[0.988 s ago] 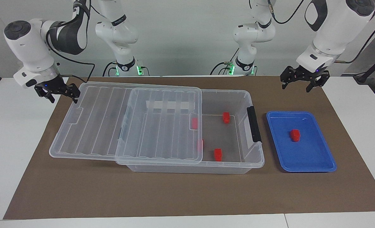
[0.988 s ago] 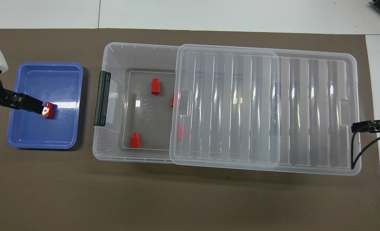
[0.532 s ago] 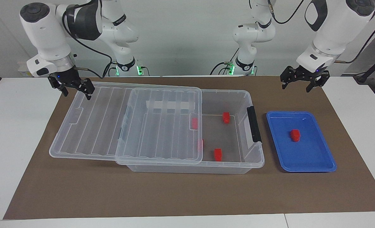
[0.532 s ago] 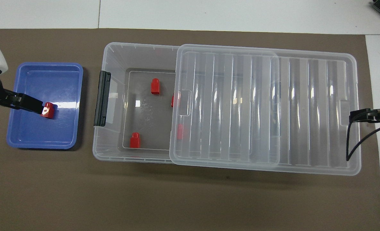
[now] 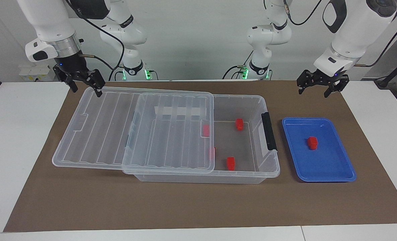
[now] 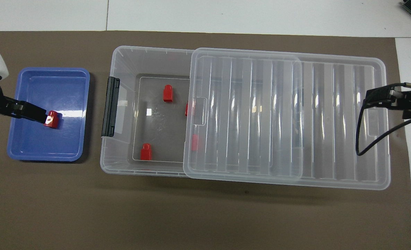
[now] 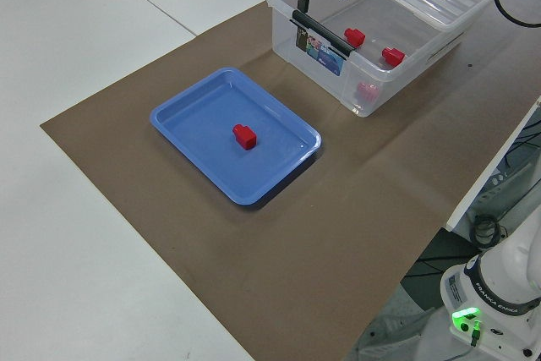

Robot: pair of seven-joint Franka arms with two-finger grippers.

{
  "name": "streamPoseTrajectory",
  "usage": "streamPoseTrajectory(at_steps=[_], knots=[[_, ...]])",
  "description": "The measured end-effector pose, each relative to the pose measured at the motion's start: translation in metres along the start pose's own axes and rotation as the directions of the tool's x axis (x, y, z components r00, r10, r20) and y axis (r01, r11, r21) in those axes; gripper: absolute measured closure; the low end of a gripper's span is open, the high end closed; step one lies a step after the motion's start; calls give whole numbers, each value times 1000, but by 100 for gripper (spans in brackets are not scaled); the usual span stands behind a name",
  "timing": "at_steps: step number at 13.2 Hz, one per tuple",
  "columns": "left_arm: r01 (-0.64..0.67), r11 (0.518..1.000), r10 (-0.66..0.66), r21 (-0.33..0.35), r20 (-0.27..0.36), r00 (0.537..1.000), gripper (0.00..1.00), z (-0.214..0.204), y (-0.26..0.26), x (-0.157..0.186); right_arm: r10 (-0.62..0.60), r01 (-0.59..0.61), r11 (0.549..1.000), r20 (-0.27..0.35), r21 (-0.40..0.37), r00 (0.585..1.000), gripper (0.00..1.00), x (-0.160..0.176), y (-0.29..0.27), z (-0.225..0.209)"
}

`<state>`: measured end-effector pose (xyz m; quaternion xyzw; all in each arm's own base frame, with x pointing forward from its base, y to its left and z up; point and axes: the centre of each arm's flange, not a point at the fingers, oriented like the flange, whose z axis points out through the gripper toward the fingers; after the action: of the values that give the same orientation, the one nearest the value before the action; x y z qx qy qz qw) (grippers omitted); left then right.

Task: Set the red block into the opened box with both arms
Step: 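Lower the left gripper onto the red block in the blue tray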

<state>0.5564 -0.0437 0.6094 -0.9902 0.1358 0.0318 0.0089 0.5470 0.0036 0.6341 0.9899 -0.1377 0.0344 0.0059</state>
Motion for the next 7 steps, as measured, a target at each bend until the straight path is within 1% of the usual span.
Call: streamPoseTrajectory(at_steps=[3, 5, 6, 7], knots=[[0, 1000, 0, 0, 0, 1000, 0, 0, 0, 0, 13, -13, 1000, 28, -8, 1000, 0, 1, 7, -11], [21, 1000, -21, 3, -4, 1000, 0, -1, -5, -1, 16, -15, 1000, 37, -11, 999, 0, 4, 8, -10], [55, 998, -55, 7, -22, 998, 0, -1, -15, -2, 13, -13, 1000, 40, -11, 999, 0, 6, 6, -7], [86, 996, -85, 12, -60, 995, 0, 1, -28, 0, 10, -10, 1000, 47, -13, 999, 0, 6, 4, -5]])
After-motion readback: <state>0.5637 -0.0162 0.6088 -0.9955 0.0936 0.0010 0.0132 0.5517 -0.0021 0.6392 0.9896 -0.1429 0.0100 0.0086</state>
